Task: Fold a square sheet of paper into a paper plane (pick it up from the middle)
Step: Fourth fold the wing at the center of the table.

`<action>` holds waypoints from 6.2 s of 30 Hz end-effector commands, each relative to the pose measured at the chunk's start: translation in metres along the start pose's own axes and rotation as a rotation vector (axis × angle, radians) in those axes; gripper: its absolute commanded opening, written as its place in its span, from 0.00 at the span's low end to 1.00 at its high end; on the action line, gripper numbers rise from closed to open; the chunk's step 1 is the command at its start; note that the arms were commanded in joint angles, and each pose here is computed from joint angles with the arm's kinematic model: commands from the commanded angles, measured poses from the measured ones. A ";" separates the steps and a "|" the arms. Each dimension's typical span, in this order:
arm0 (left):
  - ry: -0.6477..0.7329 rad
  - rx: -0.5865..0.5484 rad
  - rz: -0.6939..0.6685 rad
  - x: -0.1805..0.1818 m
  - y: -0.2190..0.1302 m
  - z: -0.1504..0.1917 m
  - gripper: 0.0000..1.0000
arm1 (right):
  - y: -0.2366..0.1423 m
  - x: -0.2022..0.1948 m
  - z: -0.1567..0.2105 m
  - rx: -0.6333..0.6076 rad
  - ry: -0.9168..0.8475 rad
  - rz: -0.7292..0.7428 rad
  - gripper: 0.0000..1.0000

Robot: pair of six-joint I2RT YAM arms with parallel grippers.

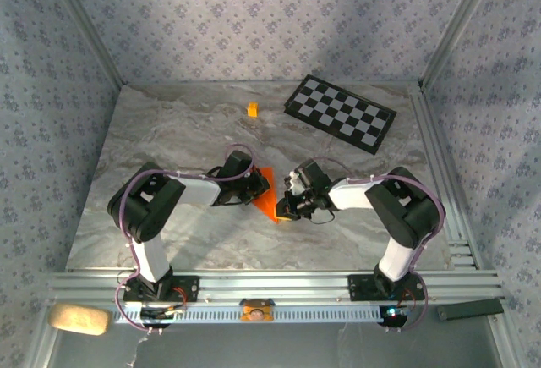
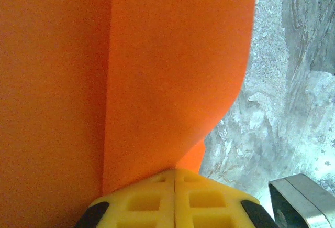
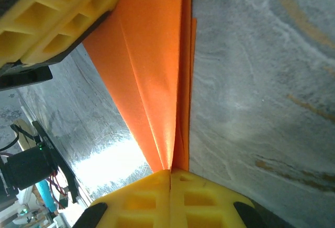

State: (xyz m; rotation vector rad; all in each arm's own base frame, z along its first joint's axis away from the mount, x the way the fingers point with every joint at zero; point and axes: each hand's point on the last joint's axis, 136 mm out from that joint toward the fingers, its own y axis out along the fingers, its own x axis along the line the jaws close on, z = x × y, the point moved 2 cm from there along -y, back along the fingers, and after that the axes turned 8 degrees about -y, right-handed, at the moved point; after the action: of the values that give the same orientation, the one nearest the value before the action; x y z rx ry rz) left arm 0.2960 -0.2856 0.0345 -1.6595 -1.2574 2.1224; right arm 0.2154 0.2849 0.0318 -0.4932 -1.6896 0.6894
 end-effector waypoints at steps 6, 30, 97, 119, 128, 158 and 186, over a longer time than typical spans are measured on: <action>-0.036 -0.042 -0.087 0.027 -0.001 -0.005 0.07 | -0.003 -0.005 0.035 0.130 0.020 0.068 0.08; -0.040 -0.042 -0.096 0.030 0.000 -0.004 0.06 | -0.002 -0.018 0.062 0.214 0.012 0.133 0.06; -0.045 -0.039 -0.088 0.032 -0.001 -0.002 0.05 | 0.010 0.013 -0.019 0.010 0.011 0.000 0.02; -0.062 -0.057 -0.101 0.037 -0.003 -0.005 0.05 | -0.002 -0.015 0.053 0.109 0.043 0.045 0.02; -0.059 -0.047 -0.085 0.034 -0.004 -0.002 0.05 | -0.027 0.020 0.036 0.034 -0.029 -0.018 0.02; -0.044 -0.041 -0.066 0.025 -0.004 -0.001 0.06 | 0.012 -0.011 -0.018 0.025 0.057 0.076 0.02; 0.135 0.118 0.026 -0.011 -0.011 0.031 0.07 | 0.002 -0.044 0.007 0.091 0.090 0.135 0.00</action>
State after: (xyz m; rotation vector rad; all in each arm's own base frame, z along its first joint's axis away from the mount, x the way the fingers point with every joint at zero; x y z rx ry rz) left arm 0.2773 -0.2931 0.0547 -1.7474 -1.1391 2.0463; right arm 0.2401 0.2863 0.0309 -0.4791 -1.7022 0.6871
